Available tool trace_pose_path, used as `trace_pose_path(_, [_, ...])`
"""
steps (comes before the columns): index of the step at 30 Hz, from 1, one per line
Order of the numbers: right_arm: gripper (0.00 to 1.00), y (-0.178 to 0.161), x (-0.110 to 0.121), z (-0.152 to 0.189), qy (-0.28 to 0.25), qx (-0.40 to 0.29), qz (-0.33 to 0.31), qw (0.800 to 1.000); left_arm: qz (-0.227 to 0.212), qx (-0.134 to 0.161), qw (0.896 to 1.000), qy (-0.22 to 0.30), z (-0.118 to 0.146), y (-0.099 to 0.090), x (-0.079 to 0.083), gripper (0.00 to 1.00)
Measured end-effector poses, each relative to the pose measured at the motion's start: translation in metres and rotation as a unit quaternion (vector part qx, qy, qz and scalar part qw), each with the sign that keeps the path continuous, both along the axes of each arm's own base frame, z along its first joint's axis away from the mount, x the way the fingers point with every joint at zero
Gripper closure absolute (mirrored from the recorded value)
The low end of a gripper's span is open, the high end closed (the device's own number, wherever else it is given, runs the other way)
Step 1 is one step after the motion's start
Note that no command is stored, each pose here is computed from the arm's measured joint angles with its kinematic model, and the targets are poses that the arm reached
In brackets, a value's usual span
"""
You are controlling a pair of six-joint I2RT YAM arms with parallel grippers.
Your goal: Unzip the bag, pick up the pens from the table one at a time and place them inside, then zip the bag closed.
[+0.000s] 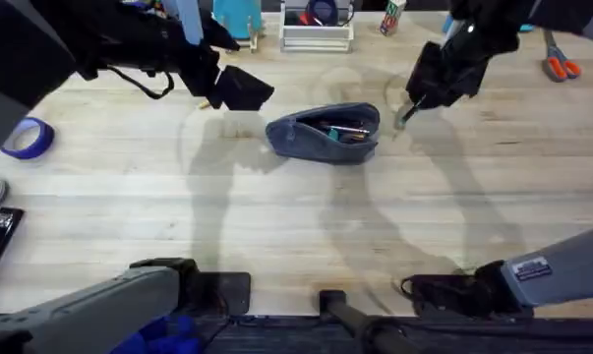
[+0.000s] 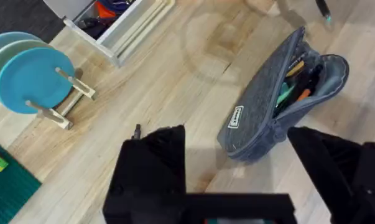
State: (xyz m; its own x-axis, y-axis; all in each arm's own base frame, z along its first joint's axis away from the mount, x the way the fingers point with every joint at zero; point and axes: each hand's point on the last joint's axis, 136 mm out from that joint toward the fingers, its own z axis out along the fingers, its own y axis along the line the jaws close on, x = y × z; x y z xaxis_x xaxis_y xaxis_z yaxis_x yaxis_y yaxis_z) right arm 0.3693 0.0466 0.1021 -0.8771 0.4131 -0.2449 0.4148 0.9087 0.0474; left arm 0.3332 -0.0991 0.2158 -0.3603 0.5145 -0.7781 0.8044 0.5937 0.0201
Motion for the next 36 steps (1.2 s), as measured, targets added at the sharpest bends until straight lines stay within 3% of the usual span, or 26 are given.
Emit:
trace_pose_path(3, [0.971,0.001,0.004,0.009,-0.004,-0.003,0.022,1.000,0.000,0.000,1.000,0.000,0.000,0.000,0.000,0.008])
trace_pose_path(4, [0.971,0.004,0.017,0.029,-0.025,-0.028,0.131,0.991,0.000,0.000,1.000,-0.006,0.001,0.000,0.002,0.008])
trace_pose_path(9, [0.971,0.006,0.019,0.035,-0.029,-0.051,0.224,0.973,0.000,0.000,1.000,-0.006,0.001,0.000,0.002,0.008])
trace_pose_path(13, [0.970,0.013,0.020,0.042,-0.041,-0.061,0.315,0.946,0.000,0.000,1.000,-0.006,0.001,0.000,0.002,0.008])
trace_pose_path(16, [0.970,0.026,0.019,0.048,-0.058,-0.051,0.395,0.915,0.000,0.000,1.000,-0.006,0.001,0.000,0.002,0.008])
trace_pose_path(25, [0.970,0.068,0.009,0.060,-0.115,0.002,0.582,0.805,0.000,0.000,1.000,-0.006,0.001,0.000,0.002,0.008])
trace_pose_path(26, [0.970,0.073,0.007,0.061,-0.121,0.006,0.603,0.789,0.000,0.000,1.000,-0.006,0.001,0.000,0.002,0.008])
trace_pose_path(27, [0.970,0.084,0.000,0.064,-0.141,0.018,0.660,0.738,0.000,0.000,1.000,-0.006,0.001,0.000,0.002,0.008])
trace_pose_path(28, [0.970,0.089,-0.004,0.065,-0.150,0.024,0.680,0.718,0.000,0.000,1.000,-0.006,0.001,0.000,0.002,0.008])
trace_pose_path(31, [0.970,0.103,-0.012,0.071,-0.180,0.044,0.726,0.663,0.000,0.000,1.000,-0.006,0.001,0.000,0.002,0.008])
trace_pose_path(36, [0.970,0.119,-0.031,0.078,-0.210,0.075,0.775,0.592,0.000,0.000,1.000,-0.006,0.001,0.000,0.002,0.008])
